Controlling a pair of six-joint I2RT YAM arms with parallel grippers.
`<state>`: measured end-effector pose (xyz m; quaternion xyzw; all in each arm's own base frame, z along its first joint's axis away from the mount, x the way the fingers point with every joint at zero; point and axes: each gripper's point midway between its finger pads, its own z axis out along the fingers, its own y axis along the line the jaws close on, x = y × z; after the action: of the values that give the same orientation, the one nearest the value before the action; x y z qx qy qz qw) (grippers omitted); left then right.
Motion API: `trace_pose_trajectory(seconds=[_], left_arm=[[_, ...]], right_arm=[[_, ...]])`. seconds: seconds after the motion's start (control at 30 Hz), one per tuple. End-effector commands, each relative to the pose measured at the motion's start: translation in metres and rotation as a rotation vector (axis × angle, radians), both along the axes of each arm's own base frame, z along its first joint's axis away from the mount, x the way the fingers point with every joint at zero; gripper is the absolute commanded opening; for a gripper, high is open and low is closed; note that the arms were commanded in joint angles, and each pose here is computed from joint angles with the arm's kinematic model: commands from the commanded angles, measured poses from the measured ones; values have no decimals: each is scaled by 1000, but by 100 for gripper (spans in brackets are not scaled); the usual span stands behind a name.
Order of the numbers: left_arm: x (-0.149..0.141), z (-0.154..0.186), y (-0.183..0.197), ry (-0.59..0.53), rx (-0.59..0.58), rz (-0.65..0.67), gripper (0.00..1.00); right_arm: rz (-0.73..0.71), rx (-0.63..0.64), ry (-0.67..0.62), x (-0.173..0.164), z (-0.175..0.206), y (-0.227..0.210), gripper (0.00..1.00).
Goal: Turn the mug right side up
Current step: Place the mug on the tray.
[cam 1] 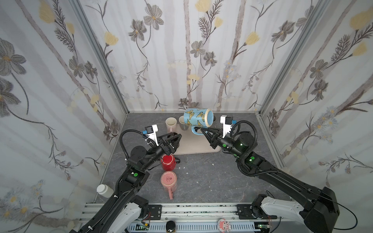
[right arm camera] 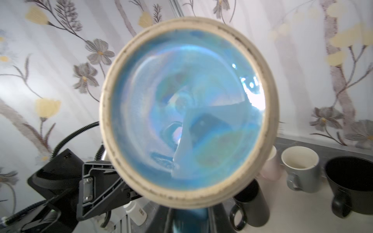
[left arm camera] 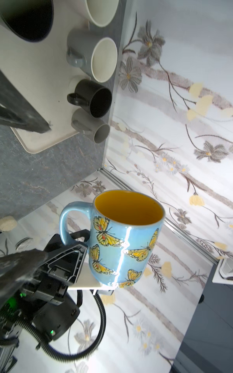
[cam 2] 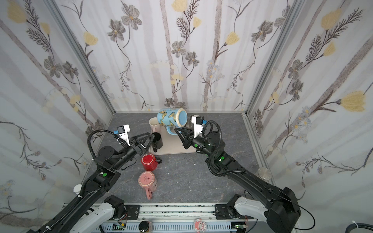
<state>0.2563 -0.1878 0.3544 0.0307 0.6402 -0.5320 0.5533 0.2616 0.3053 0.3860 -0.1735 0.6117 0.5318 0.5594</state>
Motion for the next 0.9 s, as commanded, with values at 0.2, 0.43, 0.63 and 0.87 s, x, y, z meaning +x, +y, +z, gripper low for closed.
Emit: trace_pose_trajectory(seconds=[0.2,0.43,0.63,0.87], left_arm=[[-30,58,-13,-196,-129,-184,73],[-37,66,-16,-215,-165,-233,61],[-41,74,-15,-234,-174,-245,47],[-38,75,-15,-221,-172,-235,21]], right_arm=[[351,299,-193,-56,71,11,0],[443,302,-192,-69,73,26,0],[450,293,-162,-65,65,38,0],[444,287,-120,-60,55,44,0]])
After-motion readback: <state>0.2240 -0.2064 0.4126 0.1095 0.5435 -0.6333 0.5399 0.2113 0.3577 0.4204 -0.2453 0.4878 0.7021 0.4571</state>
